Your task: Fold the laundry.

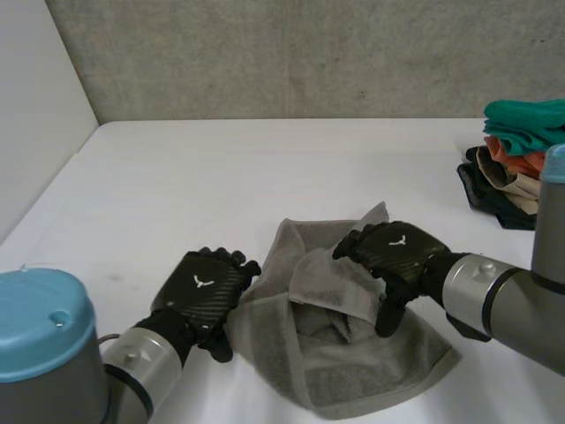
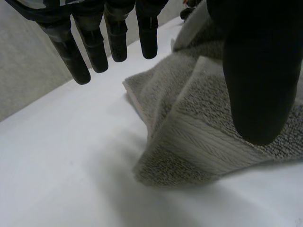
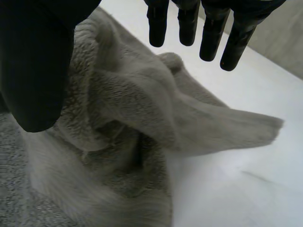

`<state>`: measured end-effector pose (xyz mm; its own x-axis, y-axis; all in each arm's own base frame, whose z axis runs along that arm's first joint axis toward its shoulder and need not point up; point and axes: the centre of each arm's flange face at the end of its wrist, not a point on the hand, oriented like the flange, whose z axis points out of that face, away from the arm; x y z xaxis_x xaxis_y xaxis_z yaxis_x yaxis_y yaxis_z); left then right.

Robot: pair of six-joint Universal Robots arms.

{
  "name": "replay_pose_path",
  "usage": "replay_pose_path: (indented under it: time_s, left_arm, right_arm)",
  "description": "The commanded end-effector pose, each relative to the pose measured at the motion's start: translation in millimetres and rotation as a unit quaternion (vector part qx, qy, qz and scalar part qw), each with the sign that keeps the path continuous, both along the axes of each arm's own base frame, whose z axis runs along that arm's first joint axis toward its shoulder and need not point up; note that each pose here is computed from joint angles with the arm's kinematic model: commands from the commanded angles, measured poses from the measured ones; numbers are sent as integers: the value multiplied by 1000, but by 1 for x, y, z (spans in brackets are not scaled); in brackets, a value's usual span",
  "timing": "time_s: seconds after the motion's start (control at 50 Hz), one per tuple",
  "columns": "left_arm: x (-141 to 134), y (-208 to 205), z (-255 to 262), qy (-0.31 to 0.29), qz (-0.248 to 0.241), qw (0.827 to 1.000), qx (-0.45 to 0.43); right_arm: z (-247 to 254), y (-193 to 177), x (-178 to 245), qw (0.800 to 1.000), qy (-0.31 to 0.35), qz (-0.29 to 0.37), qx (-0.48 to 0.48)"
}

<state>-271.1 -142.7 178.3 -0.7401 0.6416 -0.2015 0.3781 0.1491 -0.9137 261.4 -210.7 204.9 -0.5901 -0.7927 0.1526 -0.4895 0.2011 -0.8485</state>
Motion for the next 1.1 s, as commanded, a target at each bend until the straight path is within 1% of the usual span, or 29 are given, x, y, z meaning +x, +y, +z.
replay_pose_path:
  time_s: [0.02,0.12,0.2,0.3,0.38,0.42,0.46,0.48,0.5,0.52,0.54,0.58,0.6,0.64,0.66,0.68,0.72,0.76,0.8,0.82,0.84,0.88,0.9,0.92,0.94,1.0,1.02,1.08,1.1]
  left_arm:
    - [-16,-11,-19,2,-11,1000,-2]
    - [-30,-13,-32,-4,-27,1000,2]
    - [-39,-15,-39,-11,-37,999,3]
    - [-51,-28,-35,-5,-41,999,-17]
    - [-65,-51,-14,11,-38,997,-65]
    - [-68,-74,9,25,-24,994,-108]
    - [-66,-95,24,29,-8,990,-138]
    - [-62,-113,43,37,9,984,-172]
    - [-60,-123,52,40,17,981,-191]
    - [-58,-132,63,45,26,976,-212]
    - [-55,-144,79,56,38,967,-245]
    - [-54,-151,96,69,45,957,-278]
    - [-51,-155,114,87,53,946,-308]
    - [-47,-156,135,109,60,933,-339]
    - [-45,-155,145,119,62,925,-355]
    - [-39,-156,160,134,70,911,-384]
    - [-32,-157,167,141,75,903,-400]
    - [-27,-153,167,144,69,899,-407]
    - [-26,-149,163,143,58,901,-406]
    - [-26,-146,160,142,49,902,-405]
    - [-27,-141,154,140,31,905,-400]
    - [-27,-137,149,138,18,909,-394]
    - [-27,-134,146,138,11,911,-389]
    - [-27,-130,142,135,-1,914,-383]
    - [-28,-128,139,135,-6,915,-381]
    - [-27,-123,138,134,-16,915,-380]
    - [-27,-122,138,134,-16,915,-380]
    - [-26,-121,140,135,-16,914,-383]
    - [-25,-122,140,134,-15,914,-383]
  right_arm:
    - [-15,6,8,1000,5,10,22]
    - [-20,2,13,1000,-1,11,9]
    - [-17,-12,16,999,-9,-5,-38]
    - [-3,-39,21,992,-23,-34,-118]
    - [15,-59,28,985,-38,-45,-164]
    - [25,-70,30,980,-48,-51,-187]
    - [44,-88,33,967,-68,-67,-236]
    - [50,-92,34,963,-75,-71,-250]
    - [58,-95,35,957,-83,-75,-268]
    - [75,-101,37,944,-101,-83,-303]
    - [81,-103,38,939,-109,-85,-316]
    - [93,-105,40,927,-124,-88,-342]
    - [107,-107,40,914,-137,-95,-369]
    - [122,-109,36,901,-149,-108,-392]
    - [137,-109,32,890,-160,-118,-410]
    - [143,-109,30,886,-164,-123,-417]
    - [152,-108,24,880,-164,-133,-426]
    - [150,-109,12,885,-146,-142,-418]
    - [142,-108,6,898,-128,-144,-395]
    - [128,-104,1,919,-101,-137,-356]
    - [121,-102,0,926,-89,-134,-341]
    - [107,-96,-4,943,-61,-122,-303]
    - [91,-88,-9,959,-29,-107,-261]
    - [83,-83,-12,966,-11,-100,-237]
    - [64,-68,-17,981,35,-75,-178]
    - [42,-43,-23,991,91,-29,-98]
    - [28,-24,-28,990,132,7,-48]
    - [13,1,-36,979,194,58,7]
    - [8,13,-40,970,225,93,22]
